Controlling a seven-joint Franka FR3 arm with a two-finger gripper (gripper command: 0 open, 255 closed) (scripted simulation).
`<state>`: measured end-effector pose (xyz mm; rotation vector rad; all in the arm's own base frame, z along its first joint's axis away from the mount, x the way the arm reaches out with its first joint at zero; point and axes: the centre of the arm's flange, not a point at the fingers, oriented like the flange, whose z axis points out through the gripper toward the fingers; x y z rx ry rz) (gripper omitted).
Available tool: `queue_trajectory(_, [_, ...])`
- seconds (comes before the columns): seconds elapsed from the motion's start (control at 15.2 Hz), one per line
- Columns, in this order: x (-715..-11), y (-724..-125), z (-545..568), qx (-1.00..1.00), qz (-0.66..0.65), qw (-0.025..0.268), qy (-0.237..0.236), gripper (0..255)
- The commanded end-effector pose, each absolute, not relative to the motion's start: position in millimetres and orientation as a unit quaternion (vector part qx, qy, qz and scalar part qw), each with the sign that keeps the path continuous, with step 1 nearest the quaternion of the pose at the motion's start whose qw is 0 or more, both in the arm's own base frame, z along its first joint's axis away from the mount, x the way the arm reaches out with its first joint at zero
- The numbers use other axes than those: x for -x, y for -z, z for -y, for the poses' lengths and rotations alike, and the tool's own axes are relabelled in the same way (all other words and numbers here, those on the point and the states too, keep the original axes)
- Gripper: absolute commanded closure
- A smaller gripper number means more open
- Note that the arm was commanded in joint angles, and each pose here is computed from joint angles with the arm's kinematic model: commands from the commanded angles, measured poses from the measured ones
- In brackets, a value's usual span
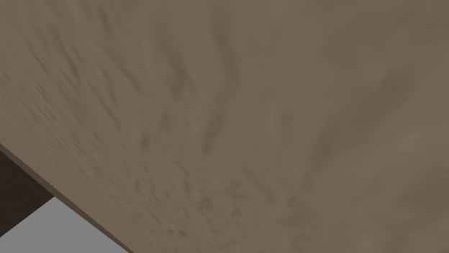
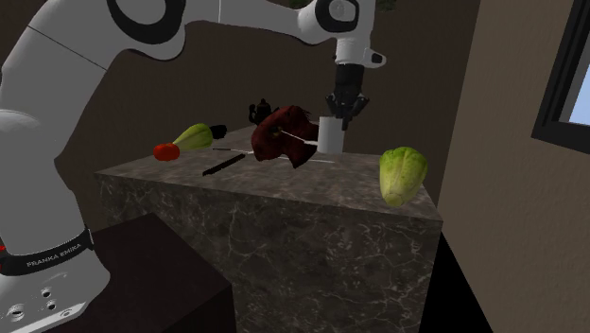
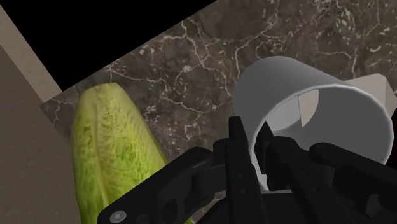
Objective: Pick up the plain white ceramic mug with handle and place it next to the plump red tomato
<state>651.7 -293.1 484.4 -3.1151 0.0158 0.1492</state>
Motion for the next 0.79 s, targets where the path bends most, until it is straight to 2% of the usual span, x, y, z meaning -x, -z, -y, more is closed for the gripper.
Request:
queue_trajectory(0.0, [-651.5, -494.9, 292.7, 0.999, -0.005, 0.011, -0.048, 255])
queue_trajectory(0.73, [-646.5, -538.6, 266.7, 0.999, -0.005, 0.012, -0.048, 255])
